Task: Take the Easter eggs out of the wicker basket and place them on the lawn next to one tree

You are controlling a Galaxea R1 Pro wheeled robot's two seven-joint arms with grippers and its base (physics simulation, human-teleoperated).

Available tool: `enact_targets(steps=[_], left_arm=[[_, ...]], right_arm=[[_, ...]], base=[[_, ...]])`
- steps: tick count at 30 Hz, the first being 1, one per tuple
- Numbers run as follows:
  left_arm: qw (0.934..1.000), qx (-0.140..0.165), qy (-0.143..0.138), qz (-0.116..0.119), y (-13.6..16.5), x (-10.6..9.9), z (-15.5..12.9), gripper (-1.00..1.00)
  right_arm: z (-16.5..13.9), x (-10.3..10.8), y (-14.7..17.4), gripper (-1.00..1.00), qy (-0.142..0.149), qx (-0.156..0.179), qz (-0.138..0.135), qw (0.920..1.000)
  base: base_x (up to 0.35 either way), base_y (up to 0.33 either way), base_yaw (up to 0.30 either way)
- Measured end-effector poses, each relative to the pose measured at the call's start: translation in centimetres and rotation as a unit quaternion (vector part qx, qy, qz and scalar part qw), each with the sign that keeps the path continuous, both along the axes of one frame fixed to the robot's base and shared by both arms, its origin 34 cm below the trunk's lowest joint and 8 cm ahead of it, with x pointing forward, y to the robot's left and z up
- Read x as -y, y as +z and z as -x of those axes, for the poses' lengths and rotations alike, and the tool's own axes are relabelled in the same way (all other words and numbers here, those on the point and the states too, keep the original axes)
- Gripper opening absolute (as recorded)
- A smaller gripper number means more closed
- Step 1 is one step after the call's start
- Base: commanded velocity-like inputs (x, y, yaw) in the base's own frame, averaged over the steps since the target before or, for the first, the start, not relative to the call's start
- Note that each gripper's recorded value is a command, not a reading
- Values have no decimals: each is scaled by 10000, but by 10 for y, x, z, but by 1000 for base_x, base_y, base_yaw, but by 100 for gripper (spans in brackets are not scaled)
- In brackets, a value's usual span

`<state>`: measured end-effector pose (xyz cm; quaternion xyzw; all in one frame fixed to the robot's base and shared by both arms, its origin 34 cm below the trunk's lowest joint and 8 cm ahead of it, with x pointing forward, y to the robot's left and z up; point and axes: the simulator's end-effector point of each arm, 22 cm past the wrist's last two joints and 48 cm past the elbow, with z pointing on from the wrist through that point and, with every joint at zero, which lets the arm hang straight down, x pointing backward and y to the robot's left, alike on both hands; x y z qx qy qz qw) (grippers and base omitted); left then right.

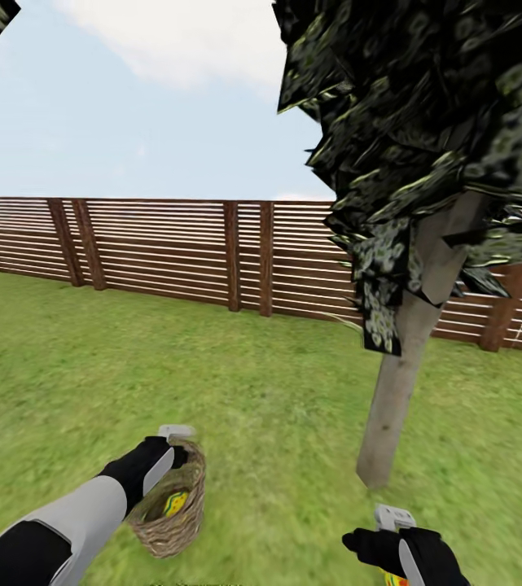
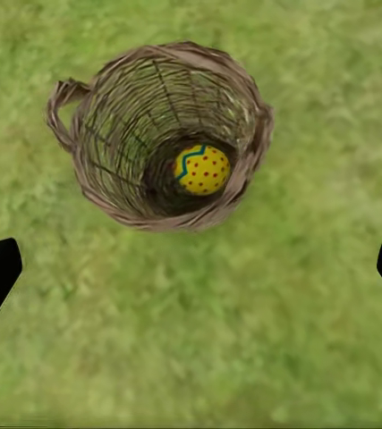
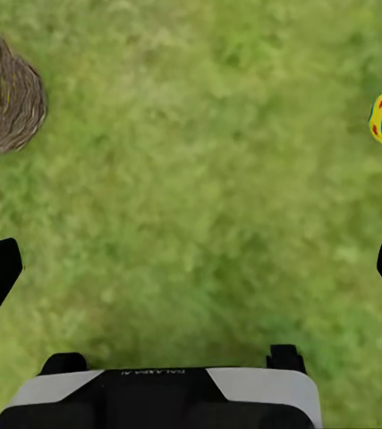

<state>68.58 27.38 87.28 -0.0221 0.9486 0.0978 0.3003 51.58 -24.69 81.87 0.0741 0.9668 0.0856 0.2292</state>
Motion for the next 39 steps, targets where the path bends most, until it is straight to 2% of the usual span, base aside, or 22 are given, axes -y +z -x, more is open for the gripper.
enact_targets(steps=[13,27,39], left_arm=[[10000,-49,-1,0,-6,0,1,100],[10000,-52,-10,-8,-6,0,1,100],[10000,-58,-13,-12,-7,0,2,100]], right_arm=[[2,-8,-4,100,44,-36,-73,10000],[13,-11,-18,100,47,-207,-157,9997],[12,-13,-18,100,47,-188,-176,9997]], base=[[249,168,193],[300,-58,11],[39,-12,-85]])
